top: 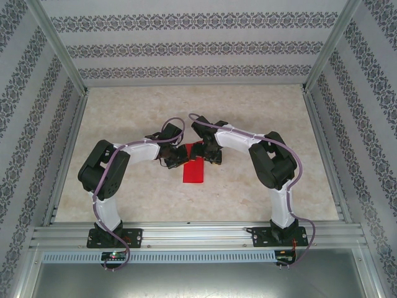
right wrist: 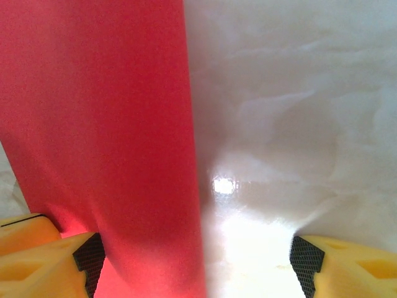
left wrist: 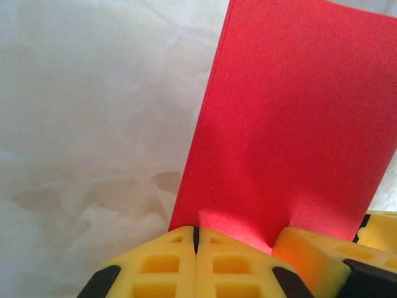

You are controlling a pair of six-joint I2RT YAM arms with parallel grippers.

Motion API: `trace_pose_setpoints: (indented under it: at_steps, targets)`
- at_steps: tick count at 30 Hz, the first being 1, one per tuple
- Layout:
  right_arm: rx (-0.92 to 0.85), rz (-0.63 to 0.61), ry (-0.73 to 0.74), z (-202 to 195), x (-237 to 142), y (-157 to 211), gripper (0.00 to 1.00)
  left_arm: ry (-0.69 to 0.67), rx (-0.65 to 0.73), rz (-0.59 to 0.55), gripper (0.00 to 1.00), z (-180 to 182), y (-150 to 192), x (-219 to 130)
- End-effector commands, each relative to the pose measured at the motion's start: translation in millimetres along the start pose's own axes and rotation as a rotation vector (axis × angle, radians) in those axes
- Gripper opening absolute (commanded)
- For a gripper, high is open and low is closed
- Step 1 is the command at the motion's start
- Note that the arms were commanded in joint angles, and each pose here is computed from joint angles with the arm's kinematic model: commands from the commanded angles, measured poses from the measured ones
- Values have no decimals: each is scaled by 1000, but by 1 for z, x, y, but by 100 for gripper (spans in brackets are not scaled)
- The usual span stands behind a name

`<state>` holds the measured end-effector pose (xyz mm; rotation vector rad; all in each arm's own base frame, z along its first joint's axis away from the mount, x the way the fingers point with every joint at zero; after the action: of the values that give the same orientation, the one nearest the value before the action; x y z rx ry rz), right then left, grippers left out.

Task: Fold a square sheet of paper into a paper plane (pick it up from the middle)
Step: Hold the square sheet of paper at the center of the table.

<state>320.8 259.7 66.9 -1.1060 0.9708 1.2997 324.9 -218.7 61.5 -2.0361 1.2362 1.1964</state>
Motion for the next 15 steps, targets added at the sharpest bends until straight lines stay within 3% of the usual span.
trace_pose_setpoints:
  at_steps: [1, 9, 11, 13, 15]
  targets:
    - [30, -3, -1, -11, 13, -3, 83, -129, -27, 45, 0, 35, 16, 22]
    - [-26, -231, -204, 6, -58, -16, 83, -149, -23, 48, 0, 43, 18, 24]
    - [-24, -243, -307, 10, -64, -14, 67, -148, -19, 48, 0, 42, 18, 24]
    - [-11, -243, -418, 14, -62, -11, 44, -148, -17, 45, 0, 41, 17, 23]
    - [-20, -243, -504, 22, -61, -8, 29, -149, -15, 45, 0, 41, 17, 23]
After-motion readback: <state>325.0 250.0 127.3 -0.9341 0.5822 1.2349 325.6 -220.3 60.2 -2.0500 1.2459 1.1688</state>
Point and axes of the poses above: each hand's point on the last joint's axis, 136 mm out from that joint toward the fingers, its own x axis out along the fingers, its own z axis along the line the jaws close on, y = z × x, the point moved 5 cm from there along -x, back along the fingers, and after that the axes turned 11 degrees about -x, right-handed, at the moved point
